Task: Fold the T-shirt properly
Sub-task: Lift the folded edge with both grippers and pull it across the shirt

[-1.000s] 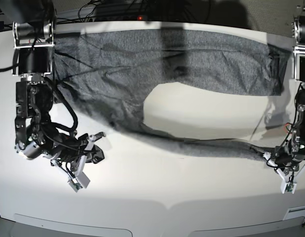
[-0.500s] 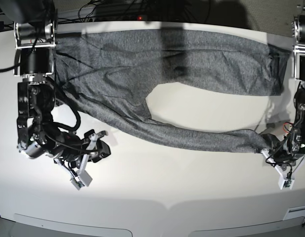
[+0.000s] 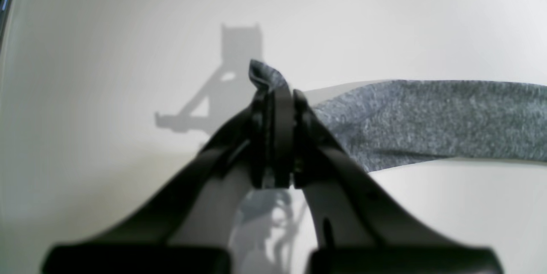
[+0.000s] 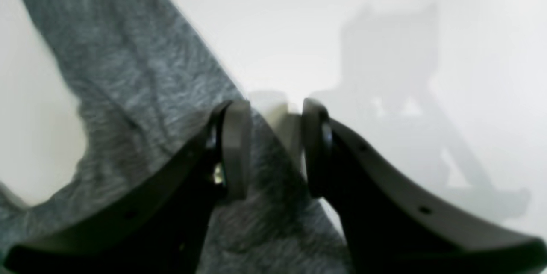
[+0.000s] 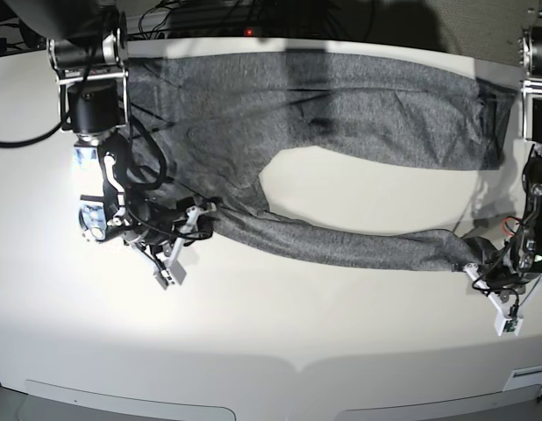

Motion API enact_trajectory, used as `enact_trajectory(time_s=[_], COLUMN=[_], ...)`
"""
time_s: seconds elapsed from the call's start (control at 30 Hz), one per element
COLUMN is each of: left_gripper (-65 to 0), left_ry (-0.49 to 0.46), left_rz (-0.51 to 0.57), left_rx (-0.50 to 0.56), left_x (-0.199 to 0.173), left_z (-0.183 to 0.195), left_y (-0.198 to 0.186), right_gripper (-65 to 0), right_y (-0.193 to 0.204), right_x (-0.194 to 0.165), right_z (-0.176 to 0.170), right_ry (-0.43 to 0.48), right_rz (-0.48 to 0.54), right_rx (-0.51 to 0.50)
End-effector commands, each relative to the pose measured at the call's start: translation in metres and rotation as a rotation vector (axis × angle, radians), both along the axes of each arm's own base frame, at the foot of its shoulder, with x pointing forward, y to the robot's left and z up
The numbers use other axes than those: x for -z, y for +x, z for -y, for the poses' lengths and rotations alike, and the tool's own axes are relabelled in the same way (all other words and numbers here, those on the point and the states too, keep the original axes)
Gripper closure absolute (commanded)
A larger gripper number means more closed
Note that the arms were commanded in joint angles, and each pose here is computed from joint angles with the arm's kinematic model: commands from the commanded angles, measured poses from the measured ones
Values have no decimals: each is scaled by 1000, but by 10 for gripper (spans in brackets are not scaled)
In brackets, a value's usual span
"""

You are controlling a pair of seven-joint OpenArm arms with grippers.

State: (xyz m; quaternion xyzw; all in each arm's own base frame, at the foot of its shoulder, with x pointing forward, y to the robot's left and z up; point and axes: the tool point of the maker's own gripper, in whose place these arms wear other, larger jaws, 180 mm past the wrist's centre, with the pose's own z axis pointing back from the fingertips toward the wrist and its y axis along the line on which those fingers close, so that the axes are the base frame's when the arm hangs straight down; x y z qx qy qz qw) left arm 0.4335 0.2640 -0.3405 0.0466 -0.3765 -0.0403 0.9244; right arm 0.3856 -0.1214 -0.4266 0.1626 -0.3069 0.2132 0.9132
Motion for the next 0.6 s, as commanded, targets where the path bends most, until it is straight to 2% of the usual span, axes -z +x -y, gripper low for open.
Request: enact_trajectory(time_s=[0.0,0.2,0.23,0.27,0.33,0.37,0.57], left_gripper=[0,0,0,0,0,0,0], left_ry=[14,14,14,14,13,13,7], left_rz=[66,67,66,66,67,67,74], left_rx=[0,0,0,0,0,0,4], left_x=[-24,-24,-24,-24,-24,-24,-24], left_z=[-6,-6,-6,-6,-6,-6,-2], left_y=[13,13,13,13,13,13,14], right_gripper=[-210,-208,-193,-156,-27,0,0], right_y=[10,-9,-12,-15,-17,-17,0], right_x=[-11,7,10,12,13,13,-1], right_z=[1,-16,-18,-20,-23,-23,-17], right_ry=[-15,-73,-84,-94,-99,-99,-96], right_rz=[27,-55,-67,-76,-80,-79,-44], right_rx=[-13,-110,-127,-141,-155,-154,-131])
